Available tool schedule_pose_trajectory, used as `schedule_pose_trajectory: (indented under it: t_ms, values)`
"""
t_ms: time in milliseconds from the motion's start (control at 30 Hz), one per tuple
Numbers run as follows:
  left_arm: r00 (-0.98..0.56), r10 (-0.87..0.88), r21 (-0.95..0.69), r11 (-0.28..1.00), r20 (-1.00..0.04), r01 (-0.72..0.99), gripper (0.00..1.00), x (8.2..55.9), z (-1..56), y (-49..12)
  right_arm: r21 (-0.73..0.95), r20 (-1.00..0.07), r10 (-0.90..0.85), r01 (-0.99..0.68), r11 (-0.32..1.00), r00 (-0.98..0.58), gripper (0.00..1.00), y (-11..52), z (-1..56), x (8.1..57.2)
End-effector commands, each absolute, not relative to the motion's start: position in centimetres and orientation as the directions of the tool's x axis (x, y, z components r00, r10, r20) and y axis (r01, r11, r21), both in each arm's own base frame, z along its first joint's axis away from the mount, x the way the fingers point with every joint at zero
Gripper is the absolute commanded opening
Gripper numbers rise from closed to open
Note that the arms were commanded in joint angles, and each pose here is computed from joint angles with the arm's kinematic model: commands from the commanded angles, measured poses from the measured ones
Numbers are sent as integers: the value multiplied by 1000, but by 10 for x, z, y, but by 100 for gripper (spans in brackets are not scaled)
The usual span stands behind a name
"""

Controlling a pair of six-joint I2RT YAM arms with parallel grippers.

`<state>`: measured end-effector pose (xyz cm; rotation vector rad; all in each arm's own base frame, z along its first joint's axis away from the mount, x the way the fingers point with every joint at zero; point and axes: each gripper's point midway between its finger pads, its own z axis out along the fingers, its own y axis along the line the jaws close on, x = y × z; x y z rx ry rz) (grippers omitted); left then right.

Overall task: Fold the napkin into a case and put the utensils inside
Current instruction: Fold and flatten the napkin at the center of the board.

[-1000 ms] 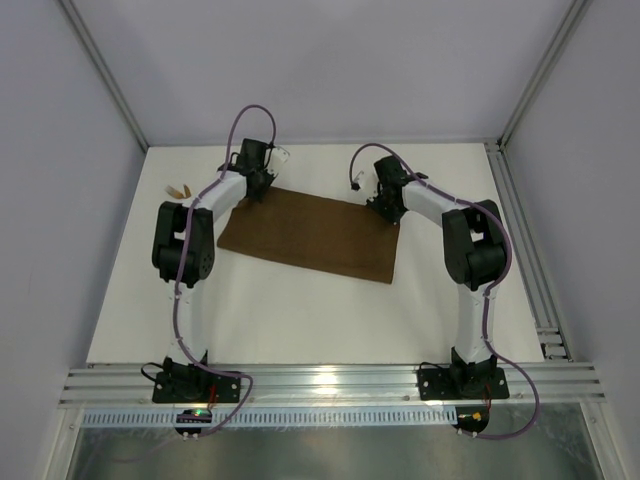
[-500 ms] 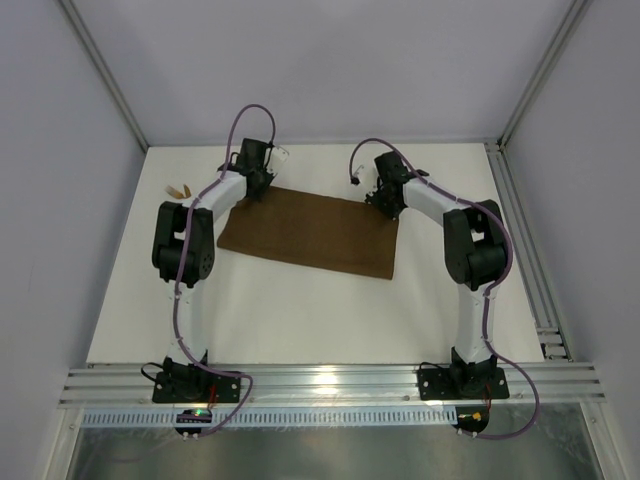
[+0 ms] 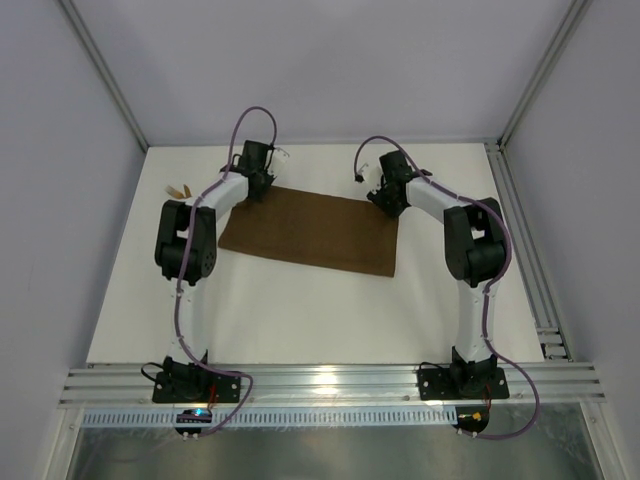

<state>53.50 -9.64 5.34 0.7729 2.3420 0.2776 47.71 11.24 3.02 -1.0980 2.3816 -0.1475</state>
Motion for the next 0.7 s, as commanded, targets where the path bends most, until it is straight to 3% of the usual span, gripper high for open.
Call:
schedule_pose_trajectory:
  t_ms: [0, 33, 67, 200, 300, 500, 600, 633, 667]
  values:
    - [-578, 586, 441, 810, -568, 387, 21, 560, 76, -90, -351, -459, -727, -647, 676, -510, 34, 114, 48, 501]
    - [-577, 584, 449, 810, -570, 376, 29, 562, 75, -89, -357, -463, -726, -643, 677, -508, 35, 115, 51, 503]
    - [-573, 584, 458, 810, -575, 366, 46, 564, 77, -88, -365, -469, -723, -634, 681, -506, 36, 113, 53, 506]
    - [-565, 565, 501, 818, -602, 284, 68, 577, 92, -79, -397, -497, -700, -583, 709, -513, 42, 109, 69, 515]
    - [-552, 550, 523, 822, -626, 226, 72, 583, 109, -74, -409, -541, -669, -536, 738, -509, 43, 109, 92, 519]
    - [-540, 528, 523, 833, -655, 181, 73, 580, 147, -69, -355, -683, -498, -353, 866, -535, 45, 96, 144, 513]
    - [-604, 489, 437, 865, -630, 245, 71, 547, 138, -70, -224, -744, -345, -273, 936, -572, 46, 101, 168, 489]
    - [-602, 470, 409, 878, -646, 247, 70, 534, 154, -68, -179, -717, -314, -271, 946, -622, 46, 100, 155, 470]
    - [-645, 454, 358, 889, -614, 286, 70, 511, 134, -69, -102, -720, -216, -208, 973, -659, 46, 102, 154, 458]
